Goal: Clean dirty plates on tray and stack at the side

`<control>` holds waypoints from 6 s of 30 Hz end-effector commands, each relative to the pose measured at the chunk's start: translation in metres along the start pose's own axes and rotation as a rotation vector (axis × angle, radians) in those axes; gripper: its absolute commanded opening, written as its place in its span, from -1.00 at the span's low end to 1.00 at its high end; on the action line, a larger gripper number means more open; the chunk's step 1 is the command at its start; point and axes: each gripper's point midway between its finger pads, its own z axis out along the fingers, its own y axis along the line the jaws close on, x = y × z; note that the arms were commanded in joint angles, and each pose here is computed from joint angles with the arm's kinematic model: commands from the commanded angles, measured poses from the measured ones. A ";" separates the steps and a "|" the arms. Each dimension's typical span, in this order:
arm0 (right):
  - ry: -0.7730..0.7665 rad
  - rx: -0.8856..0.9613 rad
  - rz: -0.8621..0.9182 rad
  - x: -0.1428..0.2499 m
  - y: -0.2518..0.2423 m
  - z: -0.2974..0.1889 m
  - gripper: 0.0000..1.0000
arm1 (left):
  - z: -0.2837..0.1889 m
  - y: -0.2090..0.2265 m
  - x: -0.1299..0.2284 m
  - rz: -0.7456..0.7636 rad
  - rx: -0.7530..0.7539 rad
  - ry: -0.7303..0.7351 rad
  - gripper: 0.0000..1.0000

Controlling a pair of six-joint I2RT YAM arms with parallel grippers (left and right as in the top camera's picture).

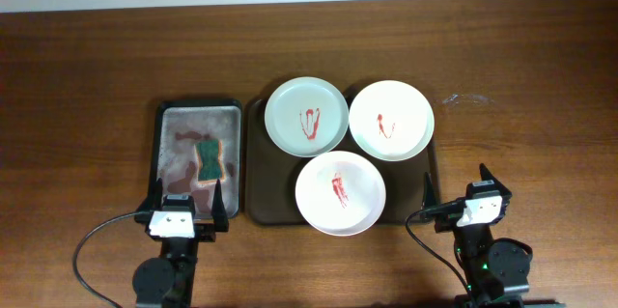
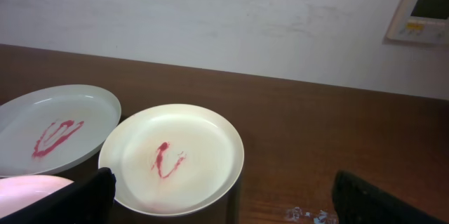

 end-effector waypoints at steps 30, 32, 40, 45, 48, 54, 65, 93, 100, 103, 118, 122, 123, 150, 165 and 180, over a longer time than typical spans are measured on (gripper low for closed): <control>0.001 -0.012 -0.007 0.002 0.002 0.000 0.97 | 0.000 -0.001 0.001 0.015 0.009 0.001 0.99; 0.001 -0.012 -0.007 0.002 0.002 0.000 0.97 | 0.000 -0.001 0.001 0.015 0.009 0.001 0.99; 0.001 -0.012 -0.007 0.002 0.002 0.000 0.97 | 0.000 -0.001 0.001 0.015 0.009 0.001 0.99; -0.005 -0.011 -0.011 0.000 0.002 0.000 0.97 | 0.000 0.000 0.001 0.016 0.002 0.000 0.99; -0.015 -0.012 -0.010 -0.002 0.002 0.000 0.97 | 0.000 0.001 0.000 0.015 -0.005 -0.004 0.99; -0.084 -0.017 0.020 -0.023 0.002 -0.002 0.98 | -0.001 0.004 -0.013 0.012 -0.023 -0.053 0.99; 0.196 -0.083 0.084 -0.042 0.009 -0.003 0.97 | -0.008 0.016 -0.032 -0.036 -0.075 0.181 0.99; 0.874 -0.400 0.251 -0.020 0.062 0.036 0.97 | 0.107 -0.004 0.033 -0.024 -0.006 0.808 0.75; 0.877 -0.397 0.250 -0.019 0.061 0.035 0.97 | 0.116 -0.004 0.104 -0.088 -0.066 0.990 -0.08; 0.878 -0.396 0.250 -0.019 0.061 0.035 0.97 | 0.113 -0.005 0.119 -0.083 -0.068 1.036 -0.10; 0.911 -0.397 0.256 -0.013 0.062 0.031 0.97 | 0.107 -0.010 0.149 -0.087 -0.050 1.125 -1.00; 1.018 -0.400 0.280 0.013 0.065 0.035 0.96 | 0.116 -0.044 0.120 -0.202 0.142 1.058 -1.00; 1.043 -0.414 0.294 0.019 0.068 0.035 0.86 | 0.117 -0.051 0.110 -0.222 0.180 1.033 -1.00; 1.392 -0.455 0.347 0.119 0.107 0.040 -0.40 | 0.080 -0.062 0.116 -0.086 0.146 1.121 -1.00; 1.388 -0.500 0.301 0.125 0.125 0.042 -0.75 | 0.103 -0.022 -0.003 -0.026 -0.042 0.749 -1.00; 1.389 -0.480 0.284 0.127 0.121 0.043 -0.87 | 0.108 -0.049 -0.015 -0.088 0.109 0.704 -1.00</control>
